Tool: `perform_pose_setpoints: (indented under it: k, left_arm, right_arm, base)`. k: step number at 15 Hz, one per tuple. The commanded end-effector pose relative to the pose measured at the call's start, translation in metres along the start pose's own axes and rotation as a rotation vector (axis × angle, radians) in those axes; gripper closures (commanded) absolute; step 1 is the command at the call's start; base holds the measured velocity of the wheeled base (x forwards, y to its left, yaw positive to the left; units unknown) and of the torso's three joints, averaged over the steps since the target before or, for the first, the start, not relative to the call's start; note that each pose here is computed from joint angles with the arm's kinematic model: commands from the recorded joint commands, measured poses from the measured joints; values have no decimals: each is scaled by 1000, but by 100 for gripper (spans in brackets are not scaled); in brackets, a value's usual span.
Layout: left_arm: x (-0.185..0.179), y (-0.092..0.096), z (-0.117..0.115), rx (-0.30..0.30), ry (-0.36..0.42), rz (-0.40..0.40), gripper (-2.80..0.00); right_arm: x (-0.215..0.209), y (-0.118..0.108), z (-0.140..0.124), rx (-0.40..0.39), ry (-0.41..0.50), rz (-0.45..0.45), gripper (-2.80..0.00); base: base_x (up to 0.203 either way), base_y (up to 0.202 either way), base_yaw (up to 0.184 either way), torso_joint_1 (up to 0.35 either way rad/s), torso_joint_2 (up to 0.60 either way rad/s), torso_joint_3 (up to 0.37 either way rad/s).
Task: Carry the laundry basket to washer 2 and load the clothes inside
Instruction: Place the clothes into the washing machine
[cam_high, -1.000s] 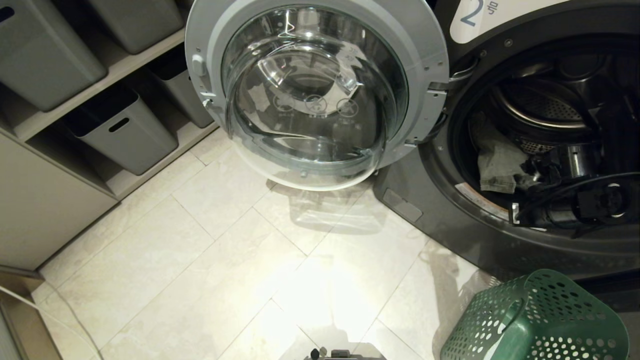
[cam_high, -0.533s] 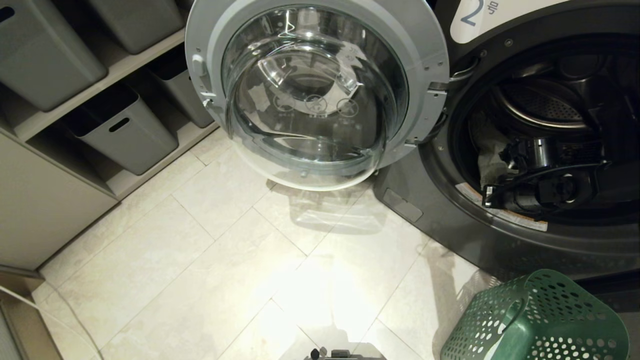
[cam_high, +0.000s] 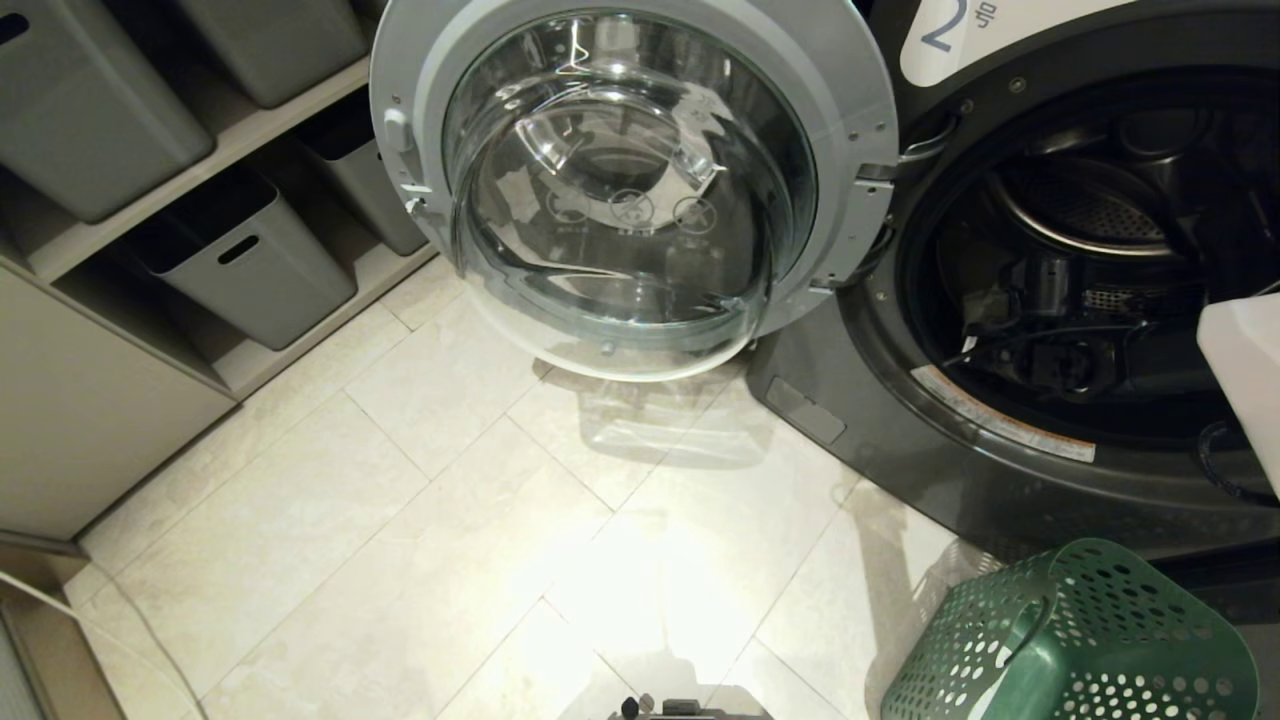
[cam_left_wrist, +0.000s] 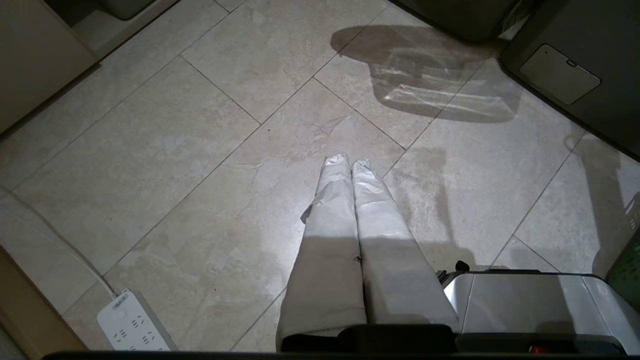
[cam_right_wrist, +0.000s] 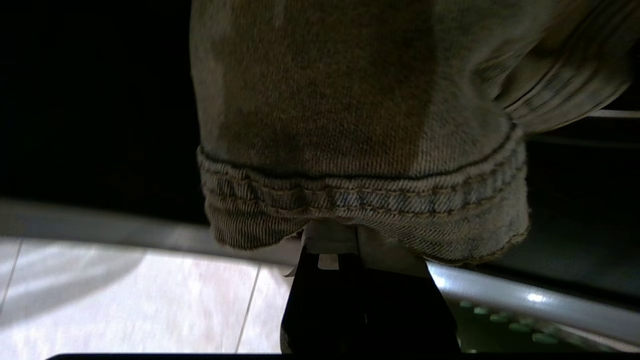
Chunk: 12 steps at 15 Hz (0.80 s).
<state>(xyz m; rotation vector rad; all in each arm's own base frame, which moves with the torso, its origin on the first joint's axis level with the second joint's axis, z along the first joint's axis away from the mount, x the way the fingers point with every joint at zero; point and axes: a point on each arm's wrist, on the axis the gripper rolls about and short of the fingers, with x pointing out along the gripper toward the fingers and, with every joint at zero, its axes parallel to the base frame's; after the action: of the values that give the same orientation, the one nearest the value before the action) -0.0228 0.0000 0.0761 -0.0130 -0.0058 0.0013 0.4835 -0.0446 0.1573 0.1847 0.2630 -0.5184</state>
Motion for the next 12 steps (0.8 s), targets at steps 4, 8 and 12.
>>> perform_pose_setpoints:
  k: [4, 8, 12]
  left_arm:
    - [0, 0, 0, -1, 1, 1, 0]
    - [0, 0, 0, -1, 1, 0, 0]
    - [0, 0, 0, -1, 1, 0, 0]
  right_arm:
    - [17, 9, 23, 48, -375, -111, 0]
    - [26, 12, 15, -102, -668, -174, 0]
    - [26, 7, 15, -198, -768, -205, 0]
  base:
    - [0, 0, 0, 0, 0, 0]
    - [0, 0, 0, 0, 0, 0]
    - [0, 0, 0, 0, 0, 0]
